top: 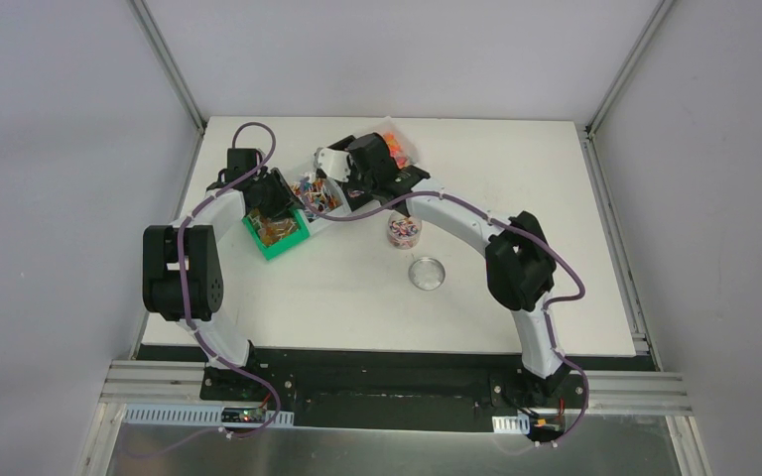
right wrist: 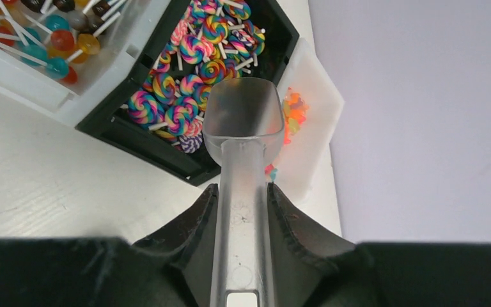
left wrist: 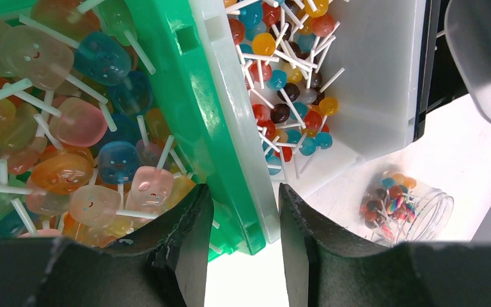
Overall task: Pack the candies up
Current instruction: Scoop the fake candies from the storage box.
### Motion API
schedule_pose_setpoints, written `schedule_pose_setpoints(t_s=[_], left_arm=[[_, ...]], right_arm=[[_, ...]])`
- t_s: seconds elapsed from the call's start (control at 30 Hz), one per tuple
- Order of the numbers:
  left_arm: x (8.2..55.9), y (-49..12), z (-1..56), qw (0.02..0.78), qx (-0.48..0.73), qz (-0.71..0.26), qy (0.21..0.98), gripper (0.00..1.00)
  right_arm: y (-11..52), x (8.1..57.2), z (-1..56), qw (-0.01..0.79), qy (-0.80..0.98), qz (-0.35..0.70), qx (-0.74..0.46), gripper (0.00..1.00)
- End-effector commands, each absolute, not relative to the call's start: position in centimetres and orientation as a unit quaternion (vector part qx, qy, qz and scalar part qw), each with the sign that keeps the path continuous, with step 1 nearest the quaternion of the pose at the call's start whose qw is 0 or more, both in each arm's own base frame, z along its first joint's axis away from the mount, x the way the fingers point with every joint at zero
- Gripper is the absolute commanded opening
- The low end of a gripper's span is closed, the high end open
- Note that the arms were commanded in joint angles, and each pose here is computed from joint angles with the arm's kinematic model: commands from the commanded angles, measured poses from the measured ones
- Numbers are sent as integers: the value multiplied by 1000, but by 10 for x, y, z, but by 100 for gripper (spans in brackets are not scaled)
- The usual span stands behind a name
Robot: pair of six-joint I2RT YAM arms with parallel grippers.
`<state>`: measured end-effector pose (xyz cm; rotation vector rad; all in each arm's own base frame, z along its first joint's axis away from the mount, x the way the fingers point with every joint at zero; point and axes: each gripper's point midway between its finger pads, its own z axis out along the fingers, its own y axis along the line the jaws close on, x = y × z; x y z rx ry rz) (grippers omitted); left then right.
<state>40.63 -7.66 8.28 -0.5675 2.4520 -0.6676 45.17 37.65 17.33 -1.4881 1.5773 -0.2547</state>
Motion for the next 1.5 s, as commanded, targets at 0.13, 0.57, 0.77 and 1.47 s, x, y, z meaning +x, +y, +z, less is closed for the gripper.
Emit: schedule_pose_setpoints(t_s=[0.13, 0.57, 0.77, 1.47], left_arm=[[408, -95, 109, 288, -170, -287, 898, 0], [407, -97, 109, 284, -169, -292, 898, 0], [407, -99, 108, 282, -167, -296, 897, 0], [409, -102, 109, 282, -164, -305, 895, 0]], right_arm=[[371, 457, 211, 457, 614, -185, -616, 0], [387, 455, 172, 407, 584, -207, -671, 0], [404, 460, 150, 399, 588, -175, -681, 0], [412, 452, 183, 530, 618, 122, -567, 0]])
